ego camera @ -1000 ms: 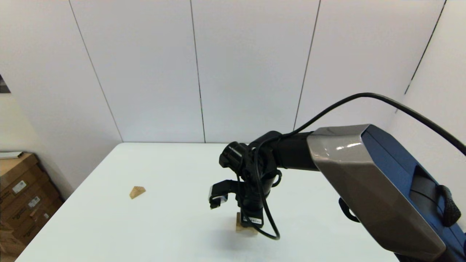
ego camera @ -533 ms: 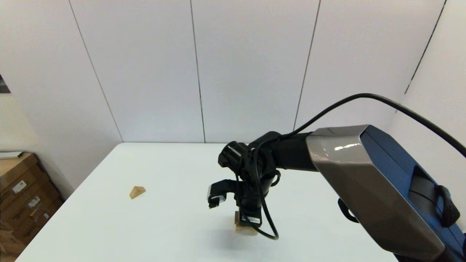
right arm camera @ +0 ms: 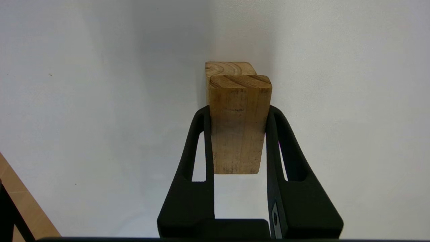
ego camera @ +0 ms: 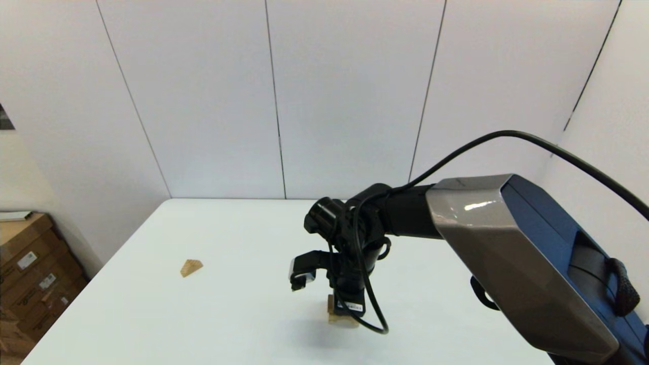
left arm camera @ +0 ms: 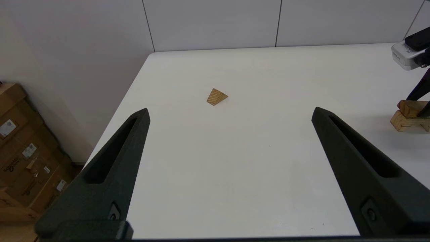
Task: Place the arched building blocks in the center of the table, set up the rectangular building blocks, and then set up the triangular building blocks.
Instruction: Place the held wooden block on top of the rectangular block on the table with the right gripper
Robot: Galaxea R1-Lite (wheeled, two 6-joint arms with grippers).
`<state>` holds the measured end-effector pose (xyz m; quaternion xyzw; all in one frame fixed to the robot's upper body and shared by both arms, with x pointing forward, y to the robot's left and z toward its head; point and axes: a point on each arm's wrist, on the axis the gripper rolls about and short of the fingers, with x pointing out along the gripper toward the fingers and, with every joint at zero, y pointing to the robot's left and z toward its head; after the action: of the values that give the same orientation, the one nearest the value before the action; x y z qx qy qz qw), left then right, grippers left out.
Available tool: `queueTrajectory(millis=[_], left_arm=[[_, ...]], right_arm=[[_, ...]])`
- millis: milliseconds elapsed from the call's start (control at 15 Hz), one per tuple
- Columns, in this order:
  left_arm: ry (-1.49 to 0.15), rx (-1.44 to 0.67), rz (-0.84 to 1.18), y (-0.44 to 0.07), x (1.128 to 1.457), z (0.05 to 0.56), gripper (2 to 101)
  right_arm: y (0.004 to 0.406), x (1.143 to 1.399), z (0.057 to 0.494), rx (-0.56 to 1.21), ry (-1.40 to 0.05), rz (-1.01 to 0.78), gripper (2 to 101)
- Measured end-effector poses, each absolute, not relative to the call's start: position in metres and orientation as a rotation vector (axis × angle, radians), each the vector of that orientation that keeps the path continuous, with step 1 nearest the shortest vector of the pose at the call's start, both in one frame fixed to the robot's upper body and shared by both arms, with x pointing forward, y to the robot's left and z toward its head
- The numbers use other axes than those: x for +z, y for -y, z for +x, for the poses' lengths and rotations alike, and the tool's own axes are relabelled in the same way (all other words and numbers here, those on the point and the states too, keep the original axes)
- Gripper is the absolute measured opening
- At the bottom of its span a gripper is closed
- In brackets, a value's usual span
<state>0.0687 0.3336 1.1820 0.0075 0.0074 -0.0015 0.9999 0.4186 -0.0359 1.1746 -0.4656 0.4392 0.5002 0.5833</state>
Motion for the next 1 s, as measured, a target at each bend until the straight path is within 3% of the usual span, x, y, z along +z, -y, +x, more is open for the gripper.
queueTrajectory(millis=[1000], left_arm=[[-0.016,-0.004,0.015,-0.3336,1.182,0.0687,97.8]], right_arm=[[0.0393,1.1757,0.4201,1.175,-1.026,-1.1,24.2]])
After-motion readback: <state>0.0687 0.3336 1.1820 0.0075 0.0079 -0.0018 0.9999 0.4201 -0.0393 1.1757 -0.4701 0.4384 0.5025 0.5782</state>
